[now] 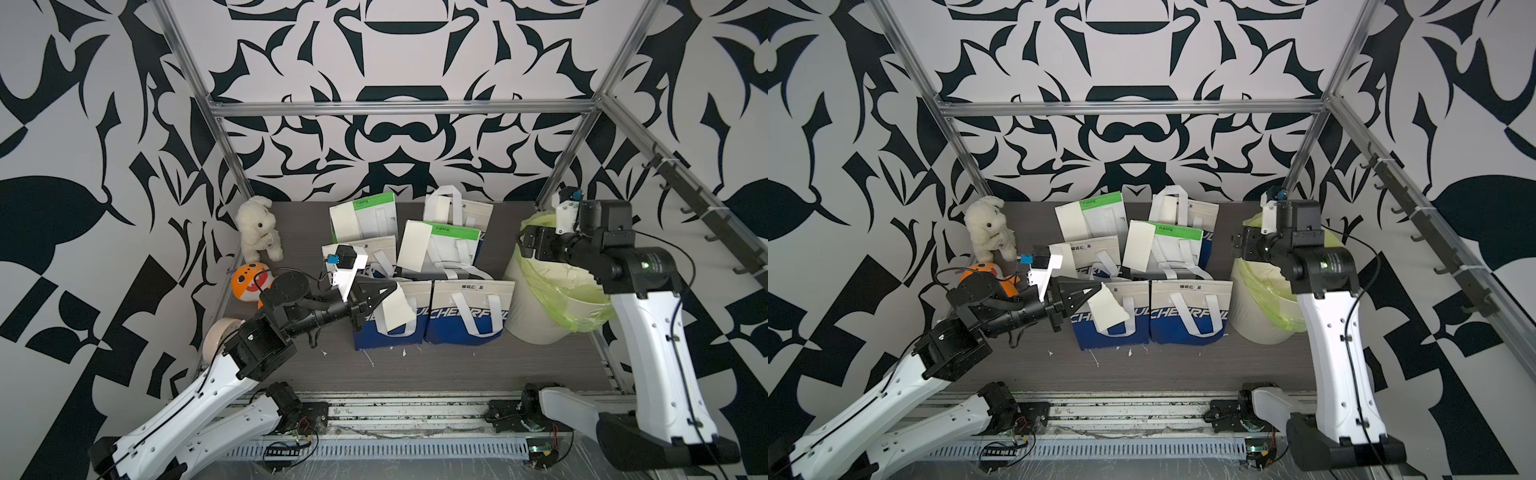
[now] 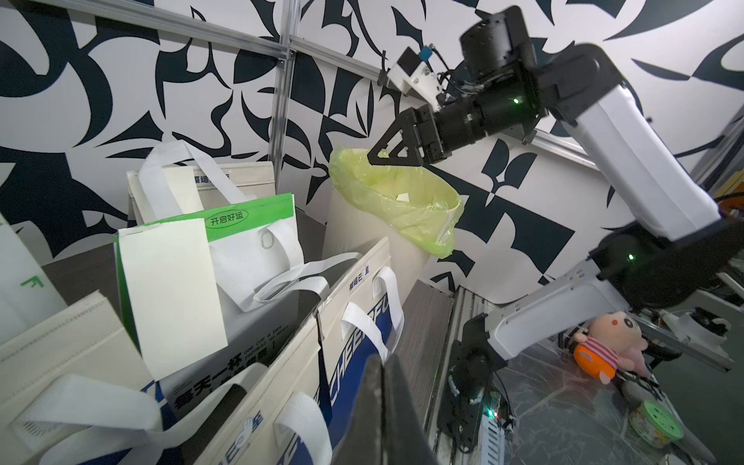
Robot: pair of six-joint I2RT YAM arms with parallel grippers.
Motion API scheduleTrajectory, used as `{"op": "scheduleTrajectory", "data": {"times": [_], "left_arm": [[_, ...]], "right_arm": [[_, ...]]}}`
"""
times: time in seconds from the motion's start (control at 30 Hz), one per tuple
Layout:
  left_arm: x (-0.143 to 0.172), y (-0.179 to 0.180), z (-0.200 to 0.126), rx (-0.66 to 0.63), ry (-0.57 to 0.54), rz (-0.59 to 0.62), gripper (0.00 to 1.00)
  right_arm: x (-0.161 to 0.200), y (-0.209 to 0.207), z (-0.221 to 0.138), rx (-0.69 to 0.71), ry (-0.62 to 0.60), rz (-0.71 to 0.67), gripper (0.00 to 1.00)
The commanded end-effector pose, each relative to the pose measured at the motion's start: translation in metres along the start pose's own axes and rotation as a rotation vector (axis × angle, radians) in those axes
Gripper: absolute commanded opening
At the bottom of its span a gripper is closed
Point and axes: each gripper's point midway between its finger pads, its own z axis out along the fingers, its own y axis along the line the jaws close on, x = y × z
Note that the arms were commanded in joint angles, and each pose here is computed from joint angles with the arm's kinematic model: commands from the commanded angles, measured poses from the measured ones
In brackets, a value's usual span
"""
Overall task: Shred takeout receipts and throw away
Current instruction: Place the takeout receipt in the trash bin, then shred the takeout receipt.
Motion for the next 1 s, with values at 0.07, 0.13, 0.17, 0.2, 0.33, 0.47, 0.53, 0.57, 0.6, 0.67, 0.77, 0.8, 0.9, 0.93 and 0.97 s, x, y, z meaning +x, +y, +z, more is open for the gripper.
{"op": "scheduleTrajectory", "data": {"times": [0.07,0.13,0.17,0.2,0.33,0.47,0.53,0.57,0.6,0.67,0.77,0.8,0.9,0.93,0.97], "left_arm": [[-0.037,-0.012,0.005,0.076,-0.162,-0.053,0.00],[-0.045,-0.016,0.006,0.105,-0.200,-0.073,0.00],[-0.049,-0.018,0.006,0.117,-0.221,-0.083,0.00],[-0.053,-0.020,0.005,0.130,-0.239,-0.089,0.00],[-0.064,-0.024,0.003,0.165,-0.302,-0.114,0.00],[-0.068,-0.024,0.003,0.169,-0.324,-0.121,0.00],[-0.071,-0.024,0.003,0.167,-0.337,-0.125,0.00],[-0.072,-0.023,0.002,0.165,-0.346,-0.127,0.00],[-0.073,-0.022,0.001,0.160,-0.354,-0.131,0.00],[-0.076,-0.022,-0.001,0.160,-0.371,-0.133,0.00],[-0.077,-0.021,-0.002,0.158,-0.385,-0.135,0.00],[-0.077,-0.021,-0.002,0.158,-0.389,-0.135,0.00],[-0.078,-0.019,-0.003,0.153,-0.407,-0.138,0.00],[-0.078,-0.019,-0.003,0.154,-0.412,-0.138,0.00],[-0.079,-0.019,-0.003,0.155,-0.417,-0.139,0.00]], "right_arm": [[-0.025,0.113,-0.054,-0.734,-0.216,0.051,0.87],[-0.027,0.124,-0.067,-0.848,-0.255,0.067,0.85],[-0.026,0.129,-0.069,-0.886,-0.260,0.066,0.85],[-0.023,0.133,-0.071,-0.908,-0.257,0.056,0.84],[0.002,0.163,-0.072,-0.989,-0.195,-0.026,0.83],[0.027,0.194,-0.068,-1.050,-0.140,-0.091,0.83],[0.036,0.202,-0.061,-1.050,-0.116,-0.106,0.82],[0.040,0.206,-0.058,-1.051,-0.104,-0.107,0.82],[0.042,0.208,-0.056,-1.054,-0.096,-0.107,0.81],[0.047,0.215,-0.055,-1.084,-0.093,-0.105,0.80],[0.055,0.225,-0.057,-1.125,-0.082,-0.109,0.76],[0.058,0.228,-0.057,-1.135,-0.075,-0.112,0.75],[0.067,0.237,-0.058,-1.165,-0.057,-0.119,0.73],[0.069,0.240,-0.057,-1.171,-0.055,-0.118,0.71],[0.071,0.242,-0.057,-1.177,-0.054,-0.116,0.68]]}}
